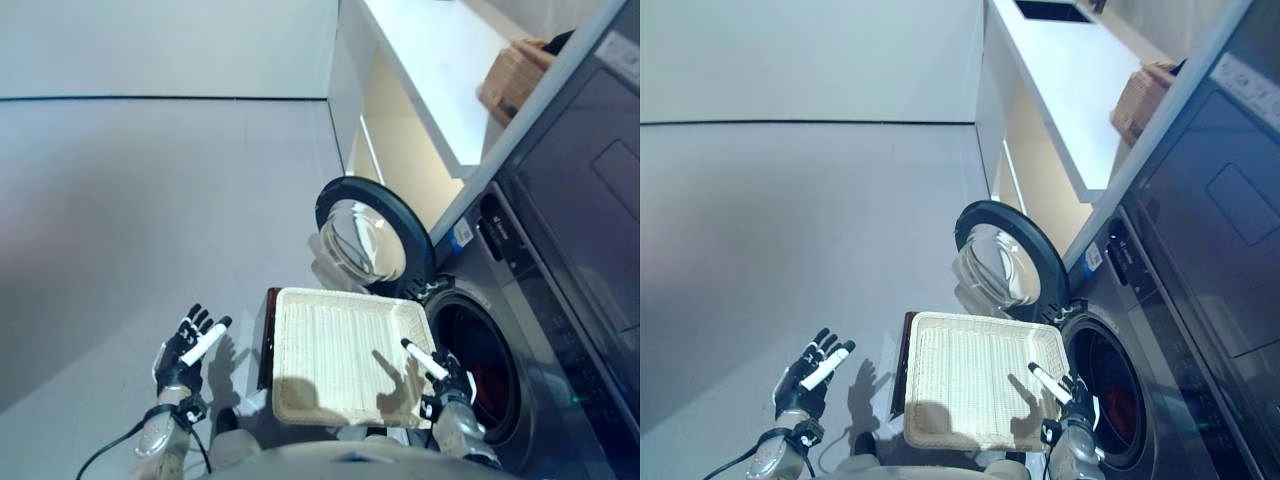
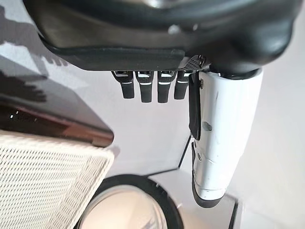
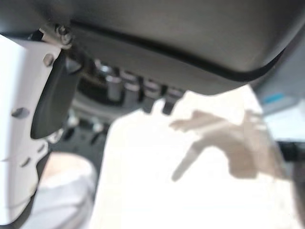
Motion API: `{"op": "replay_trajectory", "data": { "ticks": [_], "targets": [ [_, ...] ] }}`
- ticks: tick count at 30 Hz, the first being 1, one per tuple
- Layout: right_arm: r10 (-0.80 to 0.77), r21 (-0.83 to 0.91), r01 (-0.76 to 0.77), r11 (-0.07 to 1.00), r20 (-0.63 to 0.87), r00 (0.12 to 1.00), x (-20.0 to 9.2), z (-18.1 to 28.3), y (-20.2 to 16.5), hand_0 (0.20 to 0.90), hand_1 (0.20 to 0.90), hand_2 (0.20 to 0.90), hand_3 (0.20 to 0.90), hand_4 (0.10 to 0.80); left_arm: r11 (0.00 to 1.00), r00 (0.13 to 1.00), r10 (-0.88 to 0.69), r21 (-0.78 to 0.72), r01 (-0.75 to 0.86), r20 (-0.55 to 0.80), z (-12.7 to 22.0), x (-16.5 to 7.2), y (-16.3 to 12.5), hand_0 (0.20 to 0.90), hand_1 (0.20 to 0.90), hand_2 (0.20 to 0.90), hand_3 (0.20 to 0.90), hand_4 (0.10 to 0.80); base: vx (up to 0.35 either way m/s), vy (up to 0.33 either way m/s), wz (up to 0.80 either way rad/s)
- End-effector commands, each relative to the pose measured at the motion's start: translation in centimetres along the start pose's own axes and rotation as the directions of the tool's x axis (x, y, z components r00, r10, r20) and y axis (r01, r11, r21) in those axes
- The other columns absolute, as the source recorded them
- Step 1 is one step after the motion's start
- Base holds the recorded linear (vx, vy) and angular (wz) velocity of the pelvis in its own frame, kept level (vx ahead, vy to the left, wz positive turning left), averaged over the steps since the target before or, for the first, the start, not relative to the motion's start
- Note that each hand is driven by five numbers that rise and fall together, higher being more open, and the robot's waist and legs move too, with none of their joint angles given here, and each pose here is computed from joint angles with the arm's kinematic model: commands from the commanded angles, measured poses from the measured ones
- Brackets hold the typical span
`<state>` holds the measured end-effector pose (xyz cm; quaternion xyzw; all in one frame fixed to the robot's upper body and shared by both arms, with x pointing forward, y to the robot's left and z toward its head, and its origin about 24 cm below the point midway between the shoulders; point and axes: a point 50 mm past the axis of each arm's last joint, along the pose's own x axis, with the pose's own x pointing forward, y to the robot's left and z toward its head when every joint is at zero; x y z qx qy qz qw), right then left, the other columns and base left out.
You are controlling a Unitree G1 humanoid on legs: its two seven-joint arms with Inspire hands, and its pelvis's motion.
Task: Pick up the clothes and place them into the washing machine
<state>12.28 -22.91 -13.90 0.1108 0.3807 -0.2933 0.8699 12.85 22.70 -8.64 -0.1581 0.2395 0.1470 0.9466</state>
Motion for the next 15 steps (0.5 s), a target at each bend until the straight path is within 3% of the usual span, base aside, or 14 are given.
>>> {"op": "replay_trajectory", "data": {
  "ticks": [1, 15],
  "targets": [
    [0.094, 0.042, -0.104, 0.994, 0.192, 0.977, 0.4, 4.5, 0.9, 0.9, 0.9, 0.9, 0.9, 0.8, 0.997, 0.98, -0.073, 0.029, 0.069, 0.186, 3.7, 0.9, -1.0, 0.9, 0.9, 0.9, 0.9, 0.8, 0.028, -0.014, -0.11],
    [0.135, -0.015, -0.134, 0.991, 0.146, 0.98, -0.4, 2.4, 1.9, 0.9, 0.9, 0.9, 0.9, 0.8, 0.997, 0.976, -0.078, -0.011, 0.082, 0.201, 3.7, 0.7, -1.8, 0.9, 0.9, 0.9, 0.9, 0.8, 0.031, 0.001, -0.03]
  ]
}}
